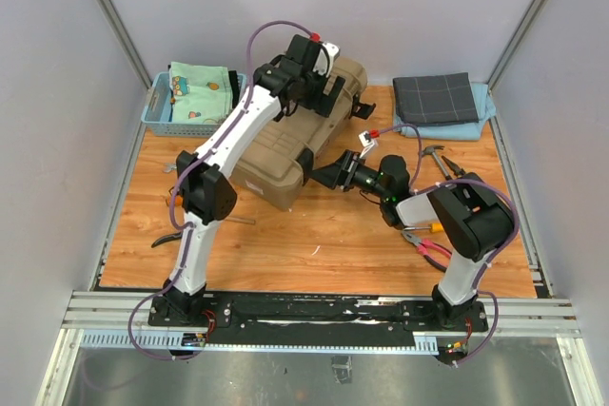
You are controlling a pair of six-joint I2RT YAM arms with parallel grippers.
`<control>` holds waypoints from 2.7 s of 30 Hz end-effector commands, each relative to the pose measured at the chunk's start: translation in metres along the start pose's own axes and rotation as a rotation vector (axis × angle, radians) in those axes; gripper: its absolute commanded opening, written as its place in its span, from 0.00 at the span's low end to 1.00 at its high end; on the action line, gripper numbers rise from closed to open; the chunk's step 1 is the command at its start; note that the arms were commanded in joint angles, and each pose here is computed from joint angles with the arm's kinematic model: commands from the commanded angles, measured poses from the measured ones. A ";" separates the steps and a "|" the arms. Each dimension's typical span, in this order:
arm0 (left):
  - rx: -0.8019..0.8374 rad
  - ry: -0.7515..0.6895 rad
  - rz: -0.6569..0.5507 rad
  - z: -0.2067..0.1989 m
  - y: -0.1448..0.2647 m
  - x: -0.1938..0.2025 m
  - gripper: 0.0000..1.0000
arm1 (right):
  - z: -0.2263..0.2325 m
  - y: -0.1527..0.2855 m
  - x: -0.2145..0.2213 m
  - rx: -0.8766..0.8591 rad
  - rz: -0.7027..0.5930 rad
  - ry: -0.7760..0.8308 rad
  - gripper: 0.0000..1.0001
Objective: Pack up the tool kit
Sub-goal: Open the toolbox at the center of the board.
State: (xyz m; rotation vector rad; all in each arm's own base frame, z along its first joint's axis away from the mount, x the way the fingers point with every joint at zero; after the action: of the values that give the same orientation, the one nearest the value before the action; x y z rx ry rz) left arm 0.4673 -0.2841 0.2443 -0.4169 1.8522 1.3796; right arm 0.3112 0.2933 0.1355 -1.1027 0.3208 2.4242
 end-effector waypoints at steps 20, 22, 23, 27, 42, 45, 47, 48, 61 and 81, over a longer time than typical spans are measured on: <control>-0.374 0.144 -0.370 0.089 -0.008 -0.062 0.96 | 0.004 0.005 -0.023 0.045 -0.048 0.121 0.88; -0.390 0.142 -0.354 0.098 -0.008 -0.055 0.96 | 0.000 0.000 -0.021 0.031 -0.065 0.095 0.88; -0.395 0.141 -0.346 0.101 -0.008 -0.052 0.96 | -0.003 -0.002 -0.018 0.027 -0.070 0.078 0.88; -0.397 0.137 -0.326 0.106 -0.006 -0.040 0.95 | -0.007 -0.008 -0.016 -0.025 -0.129 0.014 0.88; -0.423 0.124 -0.305 0.119 0.001 -0.028 0.94 | -0.014 -0.008 -0.045 -0.017 -0.247 0.015 0.88; -0.435 0.130 -0.302 0.126 0.004 -0.028 0.94 | -0.017 -0.011 -0.051 -0.021 -0.257 0.009 0.88; -0.439 0.132 -0.300 0.129 0.005 -0.026 0.94 | -0.019 -0.014 -0.054 -0.025 -0.261 0.006 0.88; -0.441 0.131 -0.300 0.131 0.006 -0.026 0.94 | -0.019 -0.016 -0.057 -0.028 -0.267 0.008 0.88; -0.407 0.188 -0.264 0.129 -0.007 -0.015 0.93 | -0.030 -0.019 -0.052 -0.016 -0.263 -0.077 0.88; -0.390 0.213 -0.252 0.126 -0.033 -0.021 0.93 | -0.018 -0.056 -0.048 -0.104 -0.238 -0.206 0.90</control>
State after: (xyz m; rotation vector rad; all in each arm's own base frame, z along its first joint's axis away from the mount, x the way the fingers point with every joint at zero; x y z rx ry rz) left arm 0.5445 -0.2018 0.2599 -1.0239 1.6221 1.4240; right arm 0.3797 0.3090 0.1392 -0.8335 0.0814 2.3458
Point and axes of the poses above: each gripper's point midway between its finger pads, its own y axis back along the fingers, its own z axis along the line the jaws close on, x = y × z, the point moved 2 cm from there along y, back along the fingers, and after that the axes turned 12 degrees about y, right-handed, at the moved point
